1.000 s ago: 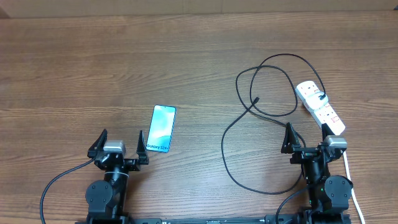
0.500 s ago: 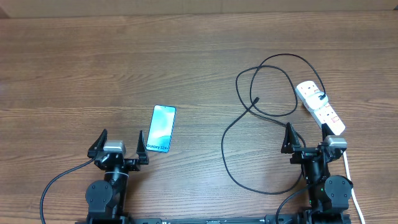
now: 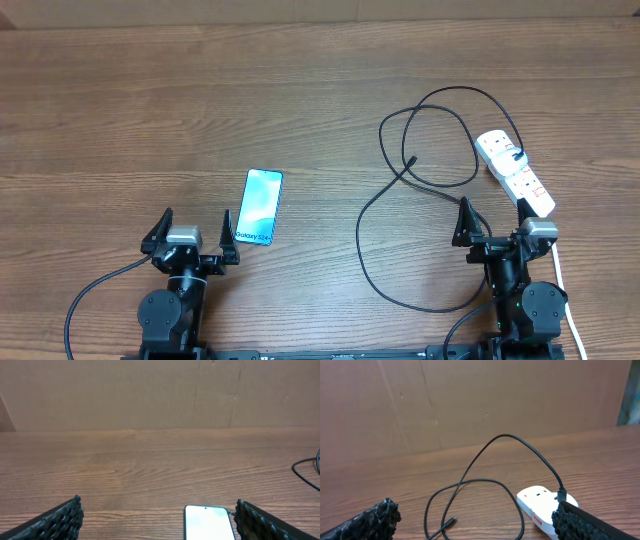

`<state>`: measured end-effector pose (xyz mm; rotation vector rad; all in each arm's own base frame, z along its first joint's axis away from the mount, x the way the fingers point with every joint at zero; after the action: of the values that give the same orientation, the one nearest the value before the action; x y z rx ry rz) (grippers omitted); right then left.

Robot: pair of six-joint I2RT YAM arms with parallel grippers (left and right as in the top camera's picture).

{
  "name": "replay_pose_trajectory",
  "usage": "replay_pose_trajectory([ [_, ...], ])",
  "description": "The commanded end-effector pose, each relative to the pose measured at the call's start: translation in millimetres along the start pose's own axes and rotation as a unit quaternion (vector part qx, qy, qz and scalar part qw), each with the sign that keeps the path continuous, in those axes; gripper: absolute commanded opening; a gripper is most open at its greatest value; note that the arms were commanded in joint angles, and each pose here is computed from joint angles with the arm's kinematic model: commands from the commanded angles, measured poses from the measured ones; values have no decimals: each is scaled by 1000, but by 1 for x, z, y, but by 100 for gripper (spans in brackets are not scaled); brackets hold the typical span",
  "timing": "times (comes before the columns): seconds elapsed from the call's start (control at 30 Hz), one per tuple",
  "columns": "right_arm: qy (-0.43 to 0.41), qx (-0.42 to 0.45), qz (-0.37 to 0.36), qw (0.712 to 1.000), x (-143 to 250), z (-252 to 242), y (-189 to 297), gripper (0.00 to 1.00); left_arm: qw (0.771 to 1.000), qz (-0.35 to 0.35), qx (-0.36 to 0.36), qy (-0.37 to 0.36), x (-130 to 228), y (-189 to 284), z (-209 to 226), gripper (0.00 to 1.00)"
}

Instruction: Plug charger to phone and switch on socket

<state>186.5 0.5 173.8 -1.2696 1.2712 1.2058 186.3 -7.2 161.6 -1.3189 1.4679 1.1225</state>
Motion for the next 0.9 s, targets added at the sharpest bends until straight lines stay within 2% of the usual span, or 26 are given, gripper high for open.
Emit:
replay_pose_trajectory([
  [0.0,2,5,0,1000,3,-1,0,100,1000,-3,1,-9,1,0,0,100],
  [0.1,2,5,-1,1000,3,-1,0,100,1000,-9,-20,-21,-1,0,5,99],
  [0.27,2,5,0,1000,3,-1,0,100,1000,-5,-5,-6,0,0,1,100],
  [0.3,2,4,-1,1000,3,-1,0,100,1000,-22,1,-5,-6,0,-1,100],
  [0.37,2,4,-1,1000,3,-1,0,100,997,-59,41,-7,-22,2,-11,100],
  [0.4,2,4,-1,1000,3,-1,0,100,991,-92,97,-14,-38,7,-26,100],
  [0.43,2,4,-1,1000,3,-1,0,100,988,-106,115,-11,-44,10,-31,100],
  [0.53,2,4,-1,1000,3,-1,0,100,979,-152,130,33,-77,21,-38,100],
  [0.67,2,4,0,1000,3,-1,0,100,964,-220,148,26,-120,42,-49,100],
  [0.77,2,4,-1,1000,3,-1,0,100,939,-310,144,27,-162,69,-53,100],
  [0.87,2,4,0,1000,3,-1,0,100,920,-373,108,45,-195,90,-48,100],
])
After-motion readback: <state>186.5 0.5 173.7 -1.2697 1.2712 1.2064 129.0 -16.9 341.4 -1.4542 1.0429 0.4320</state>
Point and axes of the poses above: each gripper's point midway between its finger pads, its own y axis back along the fingers, its own z axis along the line the jaws close on, x = y × z, the point moved 6 cm from there along y, back along the fingers, and after that the axes turned 13 degrees about y, right-handed, at the moved point
